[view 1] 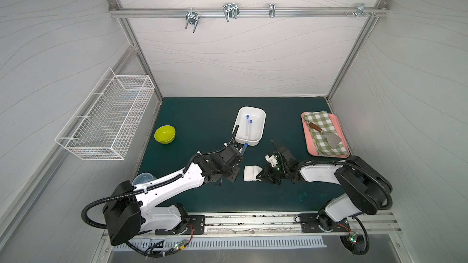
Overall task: Wipe the exteriors of test tubes
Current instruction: Pick up the cleaning item at the center of the board, then wipe the dirt from the test tube.
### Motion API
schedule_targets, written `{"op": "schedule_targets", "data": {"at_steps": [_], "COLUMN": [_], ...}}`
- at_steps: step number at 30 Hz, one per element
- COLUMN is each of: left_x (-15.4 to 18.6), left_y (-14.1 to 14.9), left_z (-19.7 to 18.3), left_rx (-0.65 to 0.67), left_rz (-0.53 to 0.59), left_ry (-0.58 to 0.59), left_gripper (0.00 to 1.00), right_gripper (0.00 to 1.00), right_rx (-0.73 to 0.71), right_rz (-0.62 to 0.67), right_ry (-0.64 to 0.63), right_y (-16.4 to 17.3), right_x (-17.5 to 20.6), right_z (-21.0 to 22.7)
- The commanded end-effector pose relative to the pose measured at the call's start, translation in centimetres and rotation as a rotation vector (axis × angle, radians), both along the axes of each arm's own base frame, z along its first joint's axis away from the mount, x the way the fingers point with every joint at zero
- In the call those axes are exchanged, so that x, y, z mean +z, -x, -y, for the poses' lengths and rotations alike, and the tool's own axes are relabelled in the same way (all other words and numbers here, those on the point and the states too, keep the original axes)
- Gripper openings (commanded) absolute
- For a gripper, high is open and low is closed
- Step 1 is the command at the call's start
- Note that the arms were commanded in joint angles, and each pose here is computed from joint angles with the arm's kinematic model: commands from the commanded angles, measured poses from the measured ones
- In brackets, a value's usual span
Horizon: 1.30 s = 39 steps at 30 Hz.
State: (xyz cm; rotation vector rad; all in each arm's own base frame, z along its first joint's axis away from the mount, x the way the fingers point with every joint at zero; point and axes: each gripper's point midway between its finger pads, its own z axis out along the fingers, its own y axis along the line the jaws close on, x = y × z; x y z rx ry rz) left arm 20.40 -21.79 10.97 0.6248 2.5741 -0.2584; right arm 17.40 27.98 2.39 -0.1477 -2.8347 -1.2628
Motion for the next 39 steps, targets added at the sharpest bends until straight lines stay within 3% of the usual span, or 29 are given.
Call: {"op": "schedule_targets", "data": {"at_steps": [1,7,19,27,39], "left_x": [0.7,0.9,2.6,4.1,4.5], "left_y": [-0.1,-0.2,-0.4,0.2,0.7], "left_z": [0.1,1.0,4.3,7.7,9.2], "left_rx": [0.003,-0.027,-0.123,-0.174,-0.204], "left_rz": [0.015,0.010,-0.014,-0.076,-0.111], "left_ry": [0.027,0.051,0.148,0.302,0.381], "left_gripper": [0.17,0.17,0.18,0.18,0.18], "right_gripper": [0.13,0.05,0.07,0.12,0.12], "right_rx": [-0.049,0.004,0.080,0.052,0.028], "right_rz": [0.060,0.167,0.322,0.348,0.343], "right_ry": [0.020,-0.031,-0.181,-0.168,-0.144], "right_y": [-0.9,-1.6,-1.4,-2.5,-3.8], "right_x": [0.9,5.0,15.0,16.2,16.3], "right_z": [0.5,-0.3,-1.5,-1.7,-2.3]}}
